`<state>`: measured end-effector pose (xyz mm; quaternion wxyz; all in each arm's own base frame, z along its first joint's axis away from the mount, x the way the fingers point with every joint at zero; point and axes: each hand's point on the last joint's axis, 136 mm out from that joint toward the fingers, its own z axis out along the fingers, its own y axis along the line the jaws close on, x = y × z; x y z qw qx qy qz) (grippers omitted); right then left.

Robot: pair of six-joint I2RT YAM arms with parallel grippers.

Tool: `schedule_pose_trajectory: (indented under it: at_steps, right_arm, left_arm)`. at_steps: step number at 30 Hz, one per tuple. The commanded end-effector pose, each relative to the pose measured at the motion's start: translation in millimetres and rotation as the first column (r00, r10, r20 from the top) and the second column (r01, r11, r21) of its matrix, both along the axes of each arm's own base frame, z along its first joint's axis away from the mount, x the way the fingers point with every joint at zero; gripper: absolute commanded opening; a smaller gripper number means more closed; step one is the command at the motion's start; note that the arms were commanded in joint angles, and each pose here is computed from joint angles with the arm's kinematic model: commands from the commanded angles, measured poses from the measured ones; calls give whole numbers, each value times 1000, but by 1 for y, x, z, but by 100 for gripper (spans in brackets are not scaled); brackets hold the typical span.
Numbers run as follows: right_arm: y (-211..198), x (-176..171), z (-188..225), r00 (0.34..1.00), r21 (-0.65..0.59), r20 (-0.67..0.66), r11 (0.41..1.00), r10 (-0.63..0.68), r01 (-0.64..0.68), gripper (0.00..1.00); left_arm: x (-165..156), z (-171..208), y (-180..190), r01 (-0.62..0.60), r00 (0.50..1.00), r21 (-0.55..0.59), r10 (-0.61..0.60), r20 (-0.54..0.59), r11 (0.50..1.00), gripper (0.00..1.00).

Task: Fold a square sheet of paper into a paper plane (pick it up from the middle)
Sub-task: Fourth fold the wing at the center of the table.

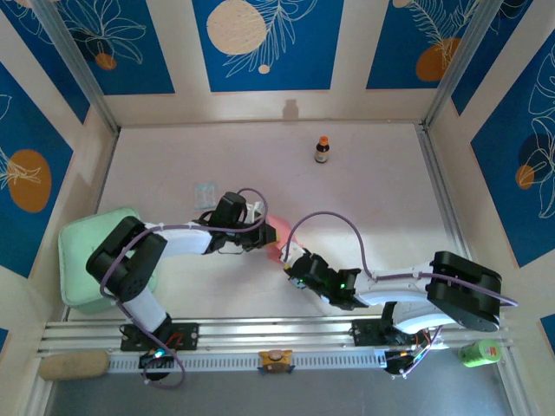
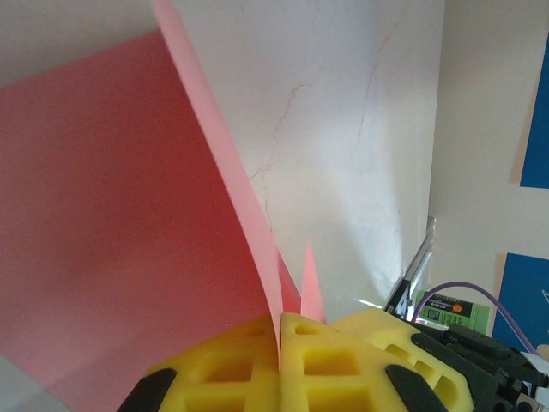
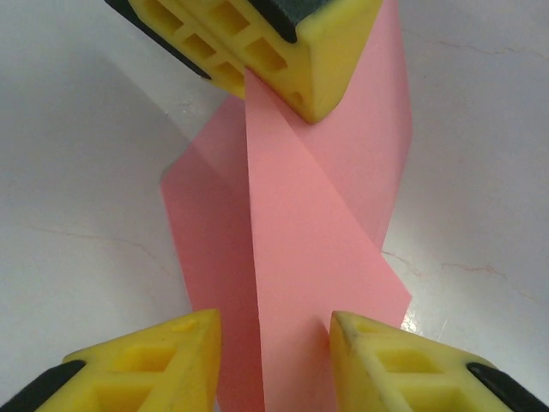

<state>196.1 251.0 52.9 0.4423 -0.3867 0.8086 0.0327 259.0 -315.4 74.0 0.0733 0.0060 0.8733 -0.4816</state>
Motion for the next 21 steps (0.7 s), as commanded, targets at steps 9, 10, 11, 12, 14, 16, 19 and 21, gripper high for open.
schedule_pose_trajectory:
  at_steps: [9,10,11,12,14,16,19,21]
  right_arm:
    - [9,1,8,1000,24,-10,1000,5,-5,30]
    - [10,2,8,1000,23,-11,1000,5,-4,29]
    - [10,2,8,1000,23,-11,1000,5,-5,29]
    - [10,2,8,1000,22,-10,1000,6,-6,29]
    - [10,2,8,1000,24,-10,1000,7,-7,29]
    - [11,2,7,1000,19,-13,1000,9,-8,27]
    - [9,3,5,1000,9,-18,1000,-1,1,26]
    - [8,4,2,1000,3,-24,1000,-8,8,24]
  left_arm:
    - [2,0,2,8,1000,1,-8,-6,1000,0]
    - [2,0,2,10,1000,0,-10,-5,1000,0]
    - [2,0,2,10,1000,0,-10,-8,1000,0]
    - [2,0,1,10,1000,-1,-10,-7,1000,0]
    - [2,1,1,14,1000,-1,-14,-8,1000,0]
    - [2,0,1,16,1000,0,-16,-10,1000,0]
    - [2,1,1,17,1000,1,-17,-9,1000,1]
    - [2,1,1,20,1000,1,-19,-10,1000,1]
